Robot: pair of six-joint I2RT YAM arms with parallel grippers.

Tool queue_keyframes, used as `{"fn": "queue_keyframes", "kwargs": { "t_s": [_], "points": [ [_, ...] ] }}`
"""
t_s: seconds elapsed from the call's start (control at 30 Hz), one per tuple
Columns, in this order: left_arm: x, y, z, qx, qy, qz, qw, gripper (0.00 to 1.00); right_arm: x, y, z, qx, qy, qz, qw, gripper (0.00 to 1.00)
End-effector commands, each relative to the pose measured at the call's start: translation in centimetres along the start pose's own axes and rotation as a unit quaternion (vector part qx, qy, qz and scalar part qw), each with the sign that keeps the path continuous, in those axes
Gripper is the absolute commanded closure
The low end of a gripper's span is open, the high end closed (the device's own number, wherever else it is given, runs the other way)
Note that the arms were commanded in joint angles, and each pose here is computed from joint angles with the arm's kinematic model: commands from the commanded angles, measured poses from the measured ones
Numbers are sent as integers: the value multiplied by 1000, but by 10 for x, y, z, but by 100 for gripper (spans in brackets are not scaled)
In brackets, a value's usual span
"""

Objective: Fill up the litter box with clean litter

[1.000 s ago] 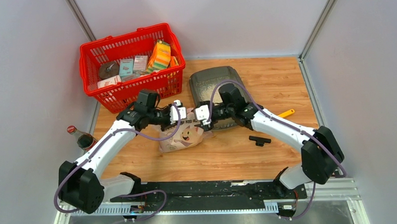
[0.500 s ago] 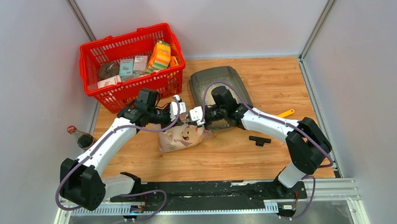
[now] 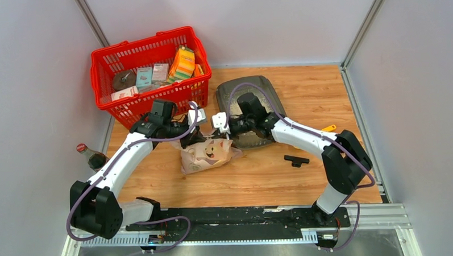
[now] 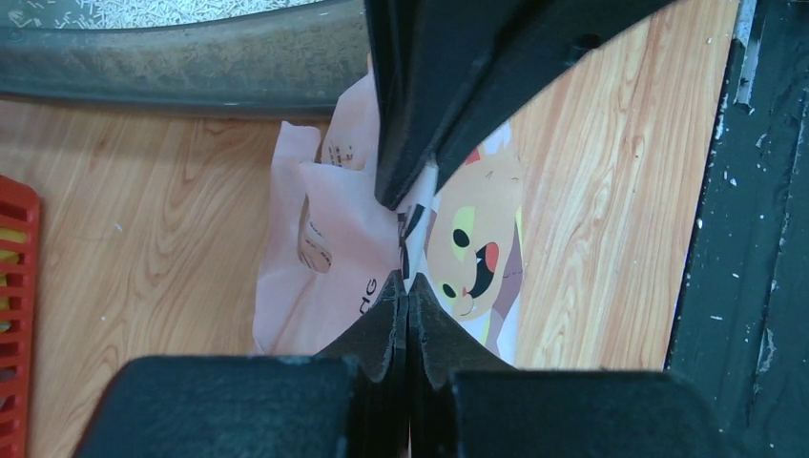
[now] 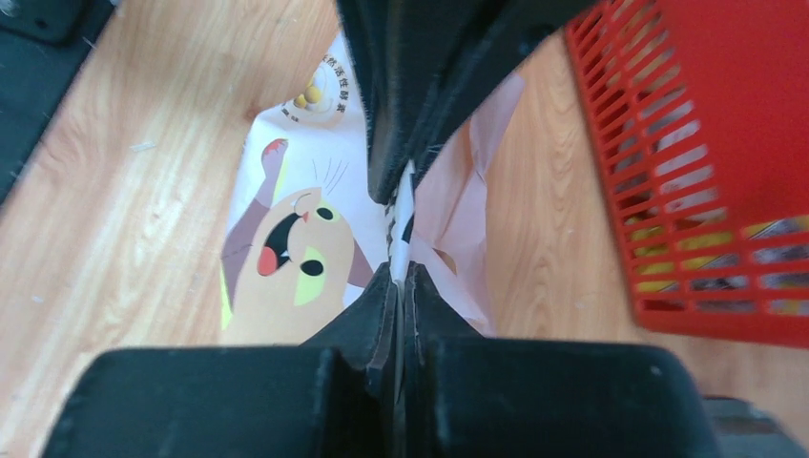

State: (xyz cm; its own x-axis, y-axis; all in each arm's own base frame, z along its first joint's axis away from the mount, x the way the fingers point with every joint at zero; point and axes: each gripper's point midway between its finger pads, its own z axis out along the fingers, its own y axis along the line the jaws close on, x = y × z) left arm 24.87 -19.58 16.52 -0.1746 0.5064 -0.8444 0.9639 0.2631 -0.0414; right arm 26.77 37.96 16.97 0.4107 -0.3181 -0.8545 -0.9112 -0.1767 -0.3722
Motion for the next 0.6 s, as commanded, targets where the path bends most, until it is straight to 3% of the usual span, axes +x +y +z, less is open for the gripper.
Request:
{"fn": "queue_keyframes", "kwargs": {
  "t_s": [0.0,0.07,0.1,0.2,0.33,0.47,0.5,0.57],
  "points": [
    [-21,-18,-13,25,-36,0,999,100,6,-34,-22,17,35,133,990,100],
    [-29,-21,-11,27,-53,15,998,88,-3,-31,-25,-5,26,163,986,100],
    [-36,-25,-12,24,-65,33,997,74,-8,-26,-26,-17,27,174,984,100],
    [-47,-25,1,6,-84,93,992,61,-14,-10,-24,-47,26,199,979,100],
    [-48,-15,22,-2,-75,121,990,57,-11,-6,-21,-49,30,229,972,100],
    [-35,-8,40,11,-55,123,991,61,-7,-6,-24,-45,41,221,973,100],
    [-32,-6,44,15,-51,123,991,70,-6,-4,-26,-47,44,221,973,97],
    [-31,-8,44,23,-46,118,992,98,0,-10,-36,-31,52,228,972,72]
  ]
}}
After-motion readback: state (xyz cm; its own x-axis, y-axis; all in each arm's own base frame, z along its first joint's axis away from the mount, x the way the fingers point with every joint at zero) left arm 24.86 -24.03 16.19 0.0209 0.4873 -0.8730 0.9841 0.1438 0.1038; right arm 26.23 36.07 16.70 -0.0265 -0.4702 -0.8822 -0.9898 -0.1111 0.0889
